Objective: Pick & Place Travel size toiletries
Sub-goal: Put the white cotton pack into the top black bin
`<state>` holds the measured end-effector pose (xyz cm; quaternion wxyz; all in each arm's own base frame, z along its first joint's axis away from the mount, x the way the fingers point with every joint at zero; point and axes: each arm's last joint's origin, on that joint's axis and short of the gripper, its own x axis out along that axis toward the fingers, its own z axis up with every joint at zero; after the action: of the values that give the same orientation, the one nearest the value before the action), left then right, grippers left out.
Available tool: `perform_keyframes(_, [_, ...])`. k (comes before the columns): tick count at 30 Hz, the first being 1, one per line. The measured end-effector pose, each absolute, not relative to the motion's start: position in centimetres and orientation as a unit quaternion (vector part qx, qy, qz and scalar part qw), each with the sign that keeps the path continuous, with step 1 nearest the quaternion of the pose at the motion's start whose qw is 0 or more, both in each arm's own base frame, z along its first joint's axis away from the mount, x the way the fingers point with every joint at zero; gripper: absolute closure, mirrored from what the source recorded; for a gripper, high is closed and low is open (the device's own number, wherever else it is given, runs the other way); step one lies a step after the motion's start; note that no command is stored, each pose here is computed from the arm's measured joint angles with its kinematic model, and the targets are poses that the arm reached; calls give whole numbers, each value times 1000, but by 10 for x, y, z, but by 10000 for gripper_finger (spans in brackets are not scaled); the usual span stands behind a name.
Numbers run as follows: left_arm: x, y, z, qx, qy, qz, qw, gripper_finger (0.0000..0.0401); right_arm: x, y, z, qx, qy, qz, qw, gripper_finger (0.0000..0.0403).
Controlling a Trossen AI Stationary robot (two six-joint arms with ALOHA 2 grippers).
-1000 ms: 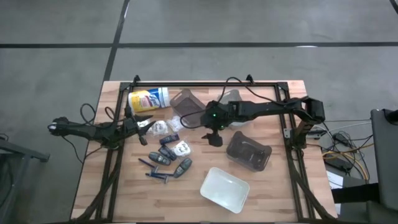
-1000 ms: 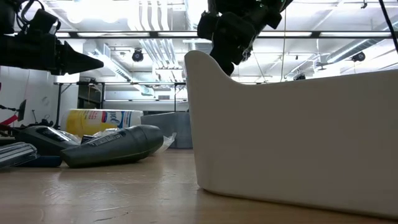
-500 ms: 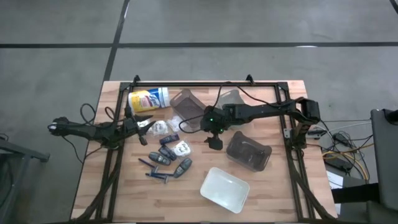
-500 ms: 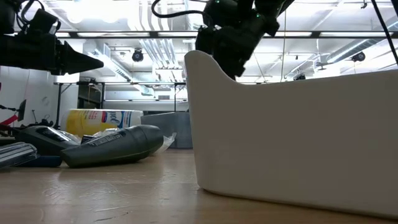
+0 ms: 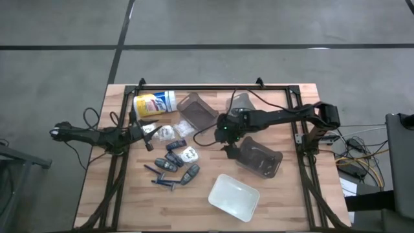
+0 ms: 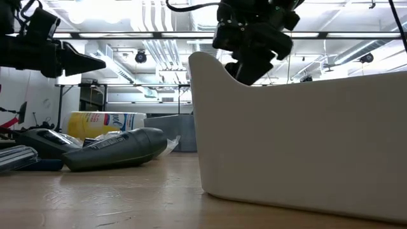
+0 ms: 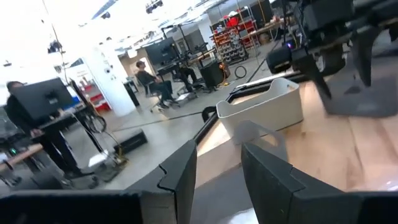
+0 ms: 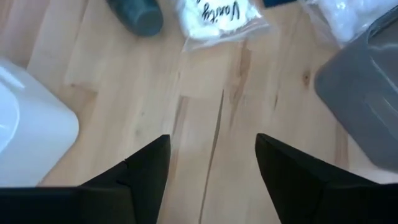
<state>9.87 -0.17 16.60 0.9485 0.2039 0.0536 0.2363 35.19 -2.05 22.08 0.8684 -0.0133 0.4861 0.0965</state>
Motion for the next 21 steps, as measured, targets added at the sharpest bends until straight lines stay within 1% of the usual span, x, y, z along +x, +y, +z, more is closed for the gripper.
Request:
perform_keyframes(5, [99, -2, 166, 203, 53, 236, 949, 268, 333, -29, 229, -7, 468, 93, 879, 187])
perform_keyframes(8, [99, -2, 167, 190, 44, 238, 951, 268, 317, -36, 237, 5, 433, 97, 896, 191])
perform_keyframes(12, [99, -2, 167, 135, 30, 237, 962, 268, 293, -46, 244, 18, 376, 81, 923, 195])
perform_keyframes(16, [99, -2, 167, 76, 15, 237, 968, 268, 272, -50, 244, 33, 335, 59, 940, 198])
perform_keyframes(19, [99, -2, 167, 57, 11, 237, 970, 268, 261, -49, 246, 39, 307, 47, 950, 196])
perform_keyframes(21, [99, -2, 167, 62, 12, 238, 969, 268, 256, -48, 247, 37, 294, 44, 954, 193])
